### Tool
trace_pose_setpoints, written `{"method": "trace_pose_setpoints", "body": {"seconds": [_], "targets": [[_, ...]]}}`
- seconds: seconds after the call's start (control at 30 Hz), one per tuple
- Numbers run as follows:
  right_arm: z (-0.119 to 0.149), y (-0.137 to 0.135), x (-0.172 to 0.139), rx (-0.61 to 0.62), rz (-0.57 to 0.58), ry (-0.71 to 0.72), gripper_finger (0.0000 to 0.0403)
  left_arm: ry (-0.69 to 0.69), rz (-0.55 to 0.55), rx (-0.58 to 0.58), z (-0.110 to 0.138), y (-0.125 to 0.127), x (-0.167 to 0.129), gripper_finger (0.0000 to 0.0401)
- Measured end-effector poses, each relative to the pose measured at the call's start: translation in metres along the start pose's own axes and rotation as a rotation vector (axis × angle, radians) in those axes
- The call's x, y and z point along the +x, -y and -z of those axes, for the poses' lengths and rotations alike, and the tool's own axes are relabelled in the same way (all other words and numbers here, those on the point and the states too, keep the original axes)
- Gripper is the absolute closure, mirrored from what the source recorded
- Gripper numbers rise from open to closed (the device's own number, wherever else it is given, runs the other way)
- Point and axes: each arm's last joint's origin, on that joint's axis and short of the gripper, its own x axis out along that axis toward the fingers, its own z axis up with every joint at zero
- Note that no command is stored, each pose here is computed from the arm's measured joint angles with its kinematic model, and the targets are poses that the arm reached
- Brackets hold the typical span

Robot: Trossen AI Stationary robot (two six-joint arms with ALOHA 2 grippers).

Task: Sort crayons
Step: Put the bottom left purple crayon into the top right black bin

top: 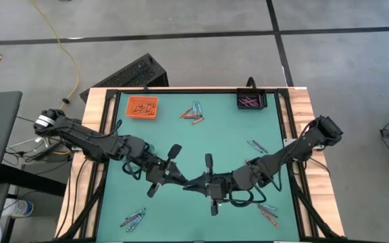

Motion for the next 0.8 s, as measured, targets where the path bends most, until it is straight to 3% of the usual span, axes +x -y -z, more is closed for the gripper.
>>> {"method": "trace_pose_setpoints", "body": {"seconds": [0.2,0.43,0.63,0.8], "targets": [[0.009,0.002,0.001,-0.045,0.028,-0.091,0.0400,-0.100,-0.051,-0.034,0.007,0.001,0.000,0.0325],[0.042,0.017,0.005,-0.058,0.086,-0.361,0.0402,-0.426,-0.121,-0.084,0.032,0.006,-0.007,0.0236],[0.081,0.050,0.006,-0.042,0.126,-0.641,0.0402,-0.715,-0.202,-0.144,0.058,0.002,-0.022,0.0224],[0.114,0.088,0.001,-0.060,0.169,-0.864,0.0402,-0.836,-0.234,-0.206,0.072,-0.008,-0.033,0.0223]]}}
